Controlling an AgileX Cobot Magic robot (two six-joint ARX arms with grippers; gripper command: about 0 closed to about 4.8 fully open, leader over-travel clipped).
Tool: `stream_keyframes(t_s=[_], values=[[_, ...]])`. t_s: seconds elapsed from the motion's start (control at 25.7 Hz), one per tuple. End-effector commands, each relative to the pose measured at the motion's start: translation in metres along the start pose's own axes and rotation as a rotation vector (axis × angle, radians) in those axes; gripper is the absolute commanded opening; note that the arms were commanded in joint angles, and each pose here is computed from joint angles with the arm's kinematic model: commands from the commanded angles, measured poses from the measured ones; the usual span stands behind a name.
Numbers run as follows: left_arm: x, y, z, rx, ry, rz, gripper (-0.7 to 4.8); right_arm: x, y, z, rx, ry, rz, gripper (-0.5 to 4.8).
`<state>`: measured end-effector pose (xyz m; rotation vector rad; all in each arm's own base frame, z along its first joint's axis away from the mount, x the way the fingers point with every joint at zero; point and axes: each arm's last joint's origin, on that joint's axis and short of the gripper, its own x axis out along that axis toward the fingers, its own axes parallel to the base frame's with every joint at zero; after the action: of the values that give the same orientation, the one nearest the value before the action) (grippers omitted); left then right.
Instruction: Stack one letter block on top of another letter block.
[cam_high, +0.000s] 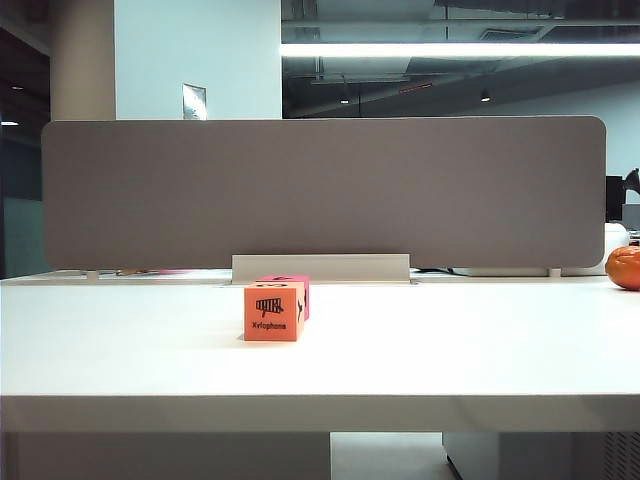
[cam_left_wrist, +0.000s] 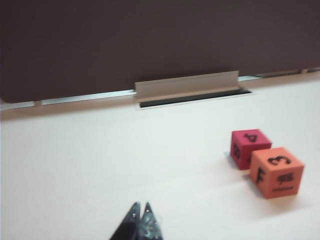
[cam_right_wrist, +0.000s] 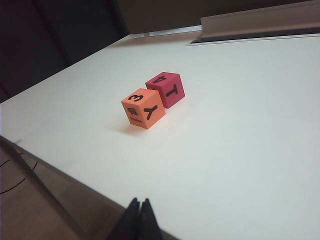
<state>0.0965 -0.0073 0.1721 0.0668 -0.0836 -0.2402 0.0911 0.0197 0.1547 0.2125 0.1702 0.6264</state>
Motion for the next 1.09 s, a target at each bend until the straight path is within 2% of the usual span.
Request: stream_keyframes(t_s=[0.04, 0.16, 0.66, 0.86, 1.09], values=[[-0.002, 0.000, 0.021, -0.051, -0.193, -0.013, -0.06, 0.000, 0.000, 0.000, -0.008, -0.011, 0.004, -0.01], [-0.004, 0.000, 0.030, -0.116, -0.203, -0.019, -0.06, 0.000, 0.000, 0.000, -0.008, -0.011, 0.004, -0.01], [0.000, 0.004, 0.075, -0.151, -0.188, -0.023, -0.06, 0.000, 0.000, 0.000, -0.008, -0.011, 0.004, -0.01], [0.015, 0.009, 0.093, -0.164, -0.135, -0.020, -0.06, 0.000, 0.000, 0.000, -0.008, -0.011, 0.004, -0.01], [0.052, 0.014, 0.109, -0.196, -0.012, -0.063, 0.03, 0.000, 0.000, 0.000, -0.008, -0.011, 0.004, -0.01]])
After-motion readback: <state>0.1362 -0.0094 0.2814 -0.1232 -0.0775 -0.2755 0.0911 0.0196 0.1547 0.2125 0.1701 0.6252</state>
